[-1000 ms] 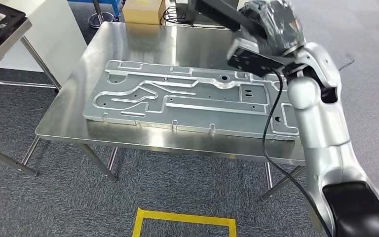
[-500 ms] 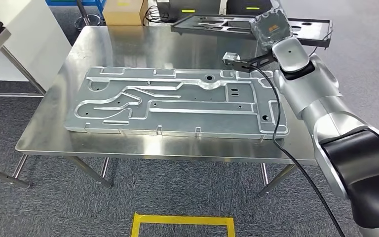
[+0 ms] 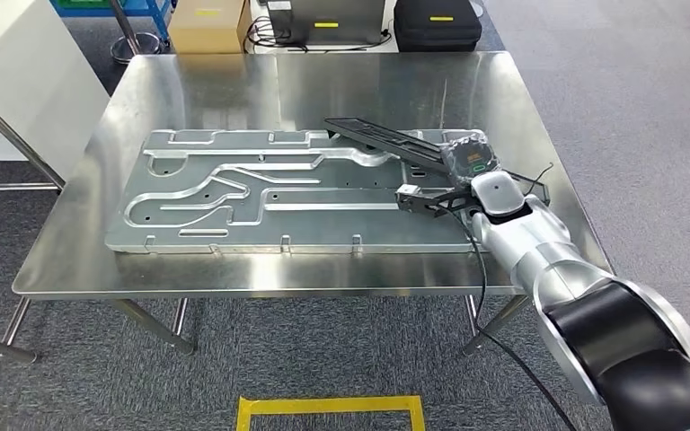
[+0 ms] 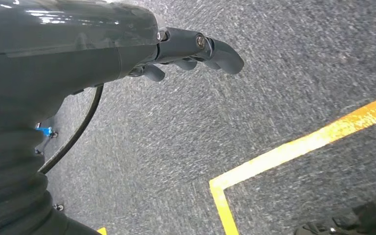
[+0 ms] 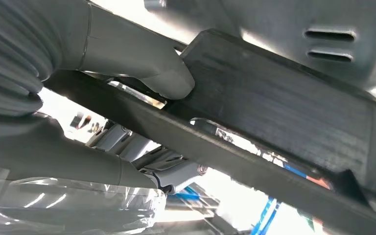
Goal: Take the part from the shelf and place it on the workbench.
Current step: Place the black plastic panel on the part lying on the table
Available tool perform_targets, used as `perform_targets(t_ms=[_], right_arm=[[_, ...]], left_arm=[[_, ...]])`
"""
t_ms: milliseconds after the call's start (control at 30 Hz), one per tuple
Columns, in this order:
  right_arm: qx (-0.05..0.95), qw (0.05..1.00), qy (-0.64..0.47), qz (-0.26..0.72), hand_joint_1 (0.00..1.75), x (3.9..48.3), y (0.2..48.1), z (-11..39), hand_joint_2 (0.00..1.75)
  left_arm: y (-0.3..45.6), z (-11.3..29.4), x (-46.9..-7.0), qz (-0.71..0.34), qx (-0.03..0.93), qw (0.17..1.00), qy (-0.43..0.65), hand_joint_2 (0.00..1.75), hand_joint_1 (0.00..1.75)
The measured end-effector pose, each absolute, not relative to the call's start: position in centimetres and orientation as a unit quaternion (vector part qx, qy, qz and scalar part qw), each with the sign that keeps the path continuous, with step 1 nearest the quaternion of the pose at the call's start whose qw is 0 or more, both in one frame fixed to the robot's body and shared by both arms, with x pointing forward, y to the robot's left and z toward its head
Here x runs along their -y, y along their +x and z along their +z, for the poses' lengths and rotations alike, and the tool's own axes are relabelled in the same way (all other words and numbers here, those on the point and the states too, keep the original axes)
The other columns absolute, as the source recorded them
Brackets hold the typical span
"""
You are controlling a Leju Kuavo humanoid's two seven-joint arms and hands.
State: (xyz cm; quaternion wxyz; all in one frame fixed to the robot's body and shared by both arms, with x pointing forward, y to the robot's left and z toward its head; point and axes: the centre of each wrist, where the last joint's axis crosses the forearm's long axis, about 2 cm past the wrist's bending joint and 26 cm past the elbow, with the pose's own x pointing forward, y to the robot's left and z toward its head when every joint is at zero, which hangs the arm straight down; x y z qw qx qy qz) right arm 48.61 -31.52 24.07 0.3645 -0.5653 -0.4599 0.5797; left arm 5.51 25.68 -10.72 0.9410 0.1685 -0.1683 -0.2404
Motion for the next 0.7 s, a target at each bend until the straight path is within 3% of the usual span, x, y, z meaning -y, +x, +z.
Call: perform_targets(t_ms=[100,233,300,433,700], right_arm=[[0.465,0.37,-0.557,0.58,1.75,30.6,48.5,23.5,1.75],[0.468,0.371,-0.556,0.578,0.0,30.4,48.5,23.6,0.0],[0.467,0.374,-0.557,0.576,0.0,30.5,48.5,23.6,0.0],[0.464,0.376,-0.56,0.574,0.0,30.9,48.5,23.5,0.0],[0.468,0.379,-0.568,0.561,0.0,31.6,48.8,24.4,0.0]], left_arm=[[5.7,-10.7,-26.0,-0.241,0.169,0.94,0.171,1.75,0.0],[5.8,-10.7,-26.1,-0.244,0.167,0.939,0.173,1.75,0.0],[5.8,-10.7,-26.1,-0.247,0.163,0.94,0.172,1.75,0.0],[6.0,-10.7,-26.1,-0.243,0.163,0.94,0.174,0.0,0.0],[6.9,-10.5,-26.3,-0.233,0.156,0.942,0.186,0.0,0.0]])
